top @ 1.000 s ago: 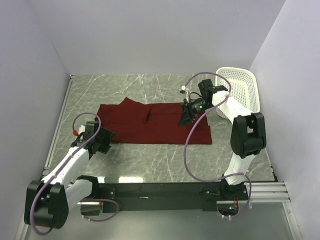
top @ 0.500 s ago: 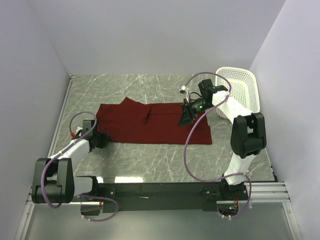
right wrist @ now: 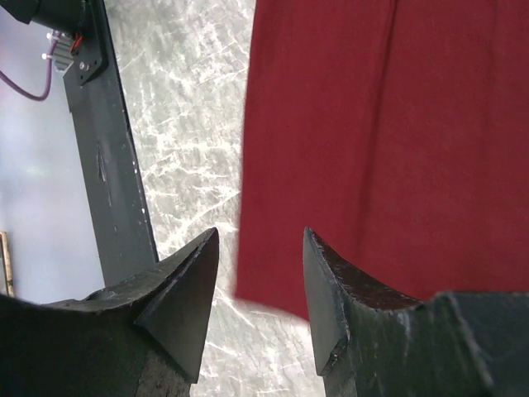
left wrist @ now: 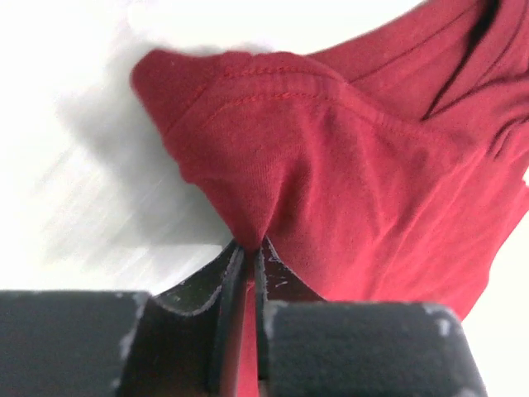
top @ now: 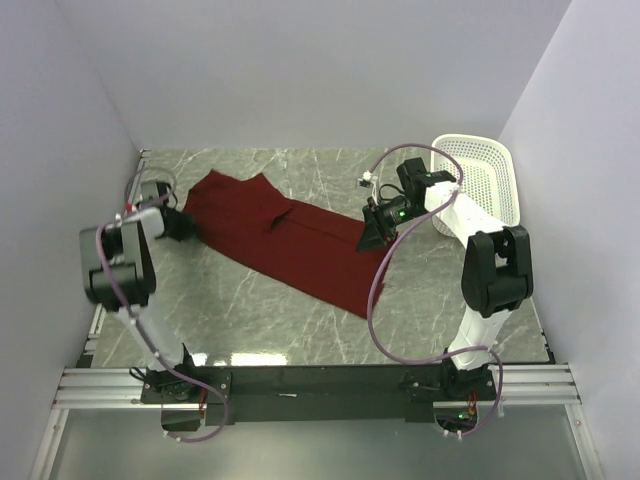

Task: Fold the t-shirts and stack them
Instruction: Fold the tshirt

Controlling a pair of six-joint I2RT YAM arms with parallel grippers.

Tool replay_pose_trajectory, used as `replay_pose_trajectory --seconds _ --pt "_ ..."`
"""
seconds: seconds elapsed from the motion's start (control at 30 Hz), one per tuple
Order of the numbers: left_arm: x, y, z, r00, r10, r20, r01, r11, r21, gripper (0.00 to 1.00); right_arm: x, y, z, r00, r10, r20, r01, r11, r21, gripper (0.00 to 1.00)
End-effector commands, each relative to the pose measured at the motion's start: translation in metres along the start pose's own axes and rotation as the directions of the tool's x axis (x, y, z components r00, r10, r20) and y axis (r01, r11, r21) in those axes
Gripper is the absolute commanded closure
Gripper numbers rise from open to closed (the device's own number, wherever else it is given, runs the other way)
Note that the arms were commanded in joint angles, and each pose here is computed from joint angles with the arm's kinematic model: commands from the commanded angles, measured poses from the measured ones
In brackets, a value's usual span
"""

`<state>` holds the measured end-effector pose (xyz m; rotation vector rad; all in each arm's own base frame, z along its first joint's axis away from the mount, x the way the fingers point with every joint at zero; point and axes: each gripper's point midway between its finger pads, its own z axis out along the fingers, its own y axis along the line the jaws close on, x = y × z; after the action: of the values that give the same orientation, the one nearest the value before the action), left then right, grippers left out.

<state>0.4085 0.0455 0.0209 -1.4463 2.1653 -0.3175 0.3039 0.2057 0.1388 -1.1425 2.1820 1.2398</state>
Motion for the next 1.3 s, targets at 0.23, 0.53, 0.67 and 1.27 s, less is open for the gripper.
replay_pose_trajectory --seconds 0.23,0.53,0.67,1.27 --pt "-0.074 -0.078 -0.021 0.956 0.245 0.162 -0.263 0.960 0.101 0.41 0.008 0.004 -0.007 0.970 -0.207 -0.129 0.223 0.967 0.124 0.46" --pt "-0.068 -0.072 -0.144 0.910 0.190 0.369 -0.299 0.916 0.266 0.15 0.071 0.035 0.096 0.795 -0.372 -0.479 0.515 0.832 0.207 0.44" --pt "-0.029 -0.039 -0.160 0.923 0.185 0.336 -0.300 0.895 0.332 0.13 0.079 0.050 0.121 0.767 -0.382 -0.517 0.561 0.790 0.249 0.42" --pt "0.010 -0.004 -0.217 0.915 0.189 0.356 -0.334 0.850 0.407 0.12 0.114 0.043 0.152 0.752 -0.250 -0.610 0.541 0.763 0.354 0.71"
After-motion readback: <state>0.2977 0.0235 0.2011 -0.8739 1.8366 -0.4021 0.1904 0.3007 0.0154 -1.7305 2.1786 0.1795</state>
